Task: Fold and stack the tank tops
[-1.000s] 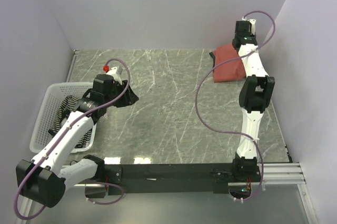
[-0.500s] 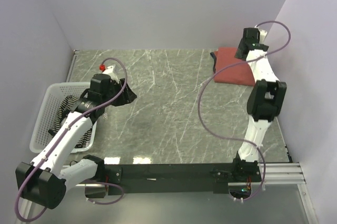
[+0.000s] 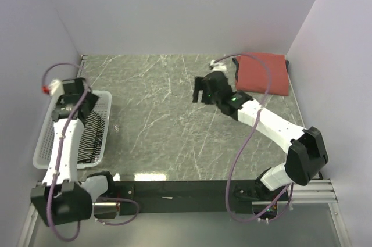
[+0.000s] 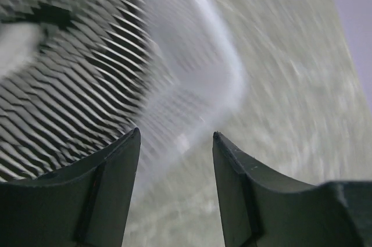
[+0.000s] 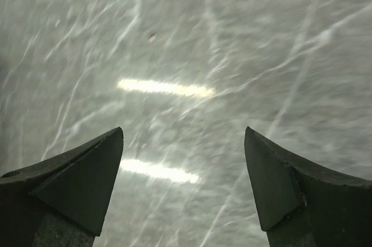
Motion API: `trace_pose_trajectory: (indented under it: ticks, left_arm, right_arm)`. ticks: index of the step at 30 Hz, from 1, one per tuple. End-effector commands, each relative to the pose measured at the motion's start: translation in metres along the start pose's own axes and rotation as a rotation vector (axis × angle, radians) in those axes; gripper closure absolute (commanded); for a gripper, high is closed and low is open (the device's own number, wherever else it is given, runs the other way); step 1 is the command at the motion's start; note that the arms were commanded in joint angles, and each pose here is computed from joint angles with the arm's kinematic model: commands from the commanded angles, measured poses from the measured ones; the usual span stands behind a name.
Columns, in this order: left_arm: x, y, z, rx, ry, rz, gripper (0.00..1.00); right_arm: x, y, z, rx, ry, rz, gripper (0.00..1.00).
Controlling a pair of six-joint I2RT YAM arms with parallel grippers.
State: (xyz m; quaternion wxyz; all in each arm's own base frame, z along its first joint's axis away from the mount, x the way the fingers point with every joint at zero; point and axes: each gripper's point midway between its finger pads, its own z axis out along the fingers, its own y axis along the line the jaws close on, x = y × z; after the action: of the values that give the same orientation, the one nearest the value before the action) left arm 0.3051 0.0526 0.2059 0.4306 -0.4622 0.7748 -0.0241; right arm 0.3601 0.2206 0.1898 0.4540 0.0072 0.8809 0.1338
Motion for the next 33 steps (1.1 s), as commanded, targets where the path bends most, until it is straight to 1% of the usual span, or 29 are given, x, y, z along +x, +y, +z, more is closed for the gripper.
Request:
trace_pose_trajectory:
  ticks: [1, 3, 4, 5, 6, 7, 8, 10, 11, 15, 18, 19, 21, 22, 23, 25, 26, 27, 29, 30, 32, 33]
  left_arm:
    - [-0.011, 0.061, 0.029, -0.242, -0.021, -0.201, 0.42]
    - [-0.017, 0.084, 0.048, -0.307, -0.028, -0.262, 0.41]
    - [-0.009, 0.093, 0.066, -0.341, -0.003, -0.272, 0.41]
    - [-0.008, 0.1, 0.075, -0.354, 0.02, -0.293, 0.41]
    - [-0.006, 0.104, 0.084, -0.37, 0.031, -0.3, 0.41]
    - [0.0, 0.108, 0.1, -0.38, 0.05, -0.295, 0.4]
    - [0.004, 0.109, 0.108, -0.368, 0.082, -0.308, 0.4]
    - [0.011, 0.112, 0.124, -0.369, 0.104, -0.309, 0.4]
    - [0.013, 0.113, 0.128, -0.377, 0.108, -0.31, 0.39]
    - [0.025, 0.123, 0.141, -0.44, 0.156, -0.313, 0.4]
    - [0.035, 0.139, 0.149, -0.52, 0.174, -0.31, 0.44]
    - [0.038, 0.141, 0.151, -0.534, 0.181, -0.317, 0.46]
    - [0.047, 0.145, 0.156, -0.558, 0.214, -0.316, 0.54]
    - [0.05, 0.146, 0.158, -0.563, 0.224, -0.317, 0.6]
    - [0.052, 0.146, 0.159, -0.564, 0.232, -0.316, 0.72]
    - [0.054, 0.144, 0.161, -0.553, 0.249, -0.312, 0.81]
    - [0.051, 0.142, 0.162, -0.542, 0.246, -0.309, 0.91]
    - [0.044, 0.136, 0.16, -0.521, 0.232, -0.308, 0.97]
    - [0.033, 0.131, 0.154, -0.51, 0.211, -0.3, 0.99]
    - [0.016, 0.12, 0.149, -0.475, 0.172, -0.3, 0.99]
    - [-0.001, 0.112, 0.137, -0.455, 0.142, -0.282, 0.99]
    - [-0.023, 0.097, 0.125, -0.402, 0.087, -0.287, 0.99]
  right_arm:
    - [0.01, 0.044, -0.004, -0.091, -0.008, -0.007, 0.09]
    - [0.021, 0.052, -0.002, -0.11, 0.022, -0.029, 0.09]
    - [0.026, 0.054, -0.002, -0.117, 0.034, -0.035, 0.09]
    - [0.032, 0.058, -0.002, -0.127, 0.046, -0.045, 0.09]
    - [0.034, 0.06, -0.003, -0.132, 0.047, -0.051, 0.09]
    - [0.036, 0.06, -0.004, -0.136, 0.052, -0.054, 0.09]
    - [0.041, 0.059, -0.003, -0.134, 0.059, -0.057, 0.09]
    - [0.044, 0.06, -0.006, -0.143, 0.058, -0.057, 0.09]
    - [0.049, 0.058, -0.005, -0.142, 0.062, -0.06, 0.09]
    - [0.056, 0.055, -0.004, -0.141, 0.069, -0.051, 0.09]
    - [0.059, 0.058, -0.005, -0.158, 0.076, -0.048, 0.09]
    - [0.061, 0.058, -0.004, -0.162, 0.081, -0.046, 0.1]
    - [0.062, 0.062, -0.005, -0.18, 0.082, -0.041, 0.1]
    - [0.062, 0.062, -0.005, -0.181, 0.082, -0.04, 0.1]
    - [0.064, 0.062, -0.005, -0.182, 0.085, -0.043, 0.11]
    - [0.064, 0.062, -0.006, -0.182, 0.084, -0.045, 0.12]
    - [0.063, 0.061, -0.007, -0.18, 0.083, -0.044, 0.12]
    - [0.061, 0.061, -0.009, -0.183, 0.077, -0.045, 0.12]
    - [0.06, 0.06, -0.011, -0.182, 0.073, -0.047, 0.13]
    - [0.056, 0.06, -0.014, -0.186, 0.064, -0.043, 0.13]
    - [0.052, 0.062, -0.018, -0.194, 0.053, -0.042, 0.14]
    - [0.048, 0.063, -0.021, -0.201, 0.045, -0.04, 0.14]
